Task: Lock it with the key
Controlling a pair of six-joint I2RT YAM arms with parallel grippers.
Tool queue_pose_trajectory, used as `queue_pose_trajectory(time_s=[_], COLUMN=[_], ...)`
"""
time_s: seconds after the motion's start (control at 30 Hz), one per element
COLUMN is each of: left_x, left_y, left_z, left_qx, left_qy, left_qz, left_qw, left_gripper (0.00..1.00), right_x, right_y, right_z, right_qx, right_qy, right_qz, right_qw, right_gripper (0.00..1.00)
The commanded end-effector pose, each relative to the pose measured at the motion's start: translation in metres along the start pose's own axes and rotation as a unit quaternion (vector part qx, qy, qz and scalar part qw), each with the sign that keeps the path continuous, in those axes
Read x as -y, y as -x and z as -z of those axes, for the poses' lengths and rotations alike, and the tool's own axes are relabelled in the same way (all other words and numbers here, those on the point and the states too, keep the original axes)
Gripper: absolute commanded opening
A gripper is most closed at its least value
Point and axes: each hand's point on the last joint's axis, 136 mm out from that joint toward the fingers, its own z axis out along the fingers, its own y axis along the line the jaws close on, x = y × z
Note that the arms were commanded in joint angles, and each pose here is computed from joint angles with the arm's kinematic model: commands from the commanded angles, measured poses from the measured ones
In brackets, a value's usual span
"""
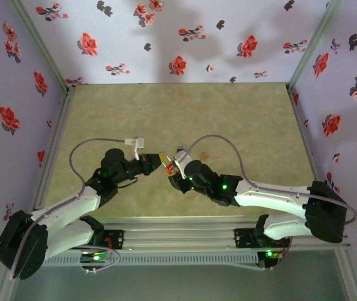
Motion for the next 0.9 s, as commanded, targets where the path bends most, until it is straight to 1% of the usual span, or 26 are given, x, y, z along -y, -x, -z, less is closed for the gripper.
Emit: queue_pose_trajectory(time_s=[0.0,0.2,0.27,0.57,0.77,0.87], left_x=[-0.006,-0.009,-0.006,-0.003,-0.01,-0.017], left_y=[0.003,0.012,0.014,0.009,0.007,0.008], left_z=[0.009,0.024,0.027,0.019,0.015,0.015], left_qx=[0.016,0.065,0.072,0.048,0.038,0.039], left_qy=[0.02,0.031,0.028,0.014,0.032,0.054], left_qz=[-0.022,-0.025,-0.028,-0.023,-0.02,-0.016], left_qw=[0.999,0.997,0.997,0.998,0.999,0.998], left_gripper=[0.0,0.0,0.0,0.0,0.0,0.0], right_x=[0.046,0.045,0.044,0.035,0.029,0.026], right_y=[0.001,0.003,0.004,0.007,0.012,0.016], right_z=[0.009,0.014,0.015,0.01,0.009,0.011], right_qx=[0.025,0.043,0.048,0.045,0.048,0.054], right_qy=[-0.099,-0.088,-0.083,-0.076,-0.075,-0.071], right_qz=[-0.034,-0.045,-0.048,-0.037,-0.03,-0.028], right_qw=[0.994,0.994,0.994,0.995,0.996,0.996], right_gripper=[0.0,0.0,0.0,0.0,0.0,0.0])
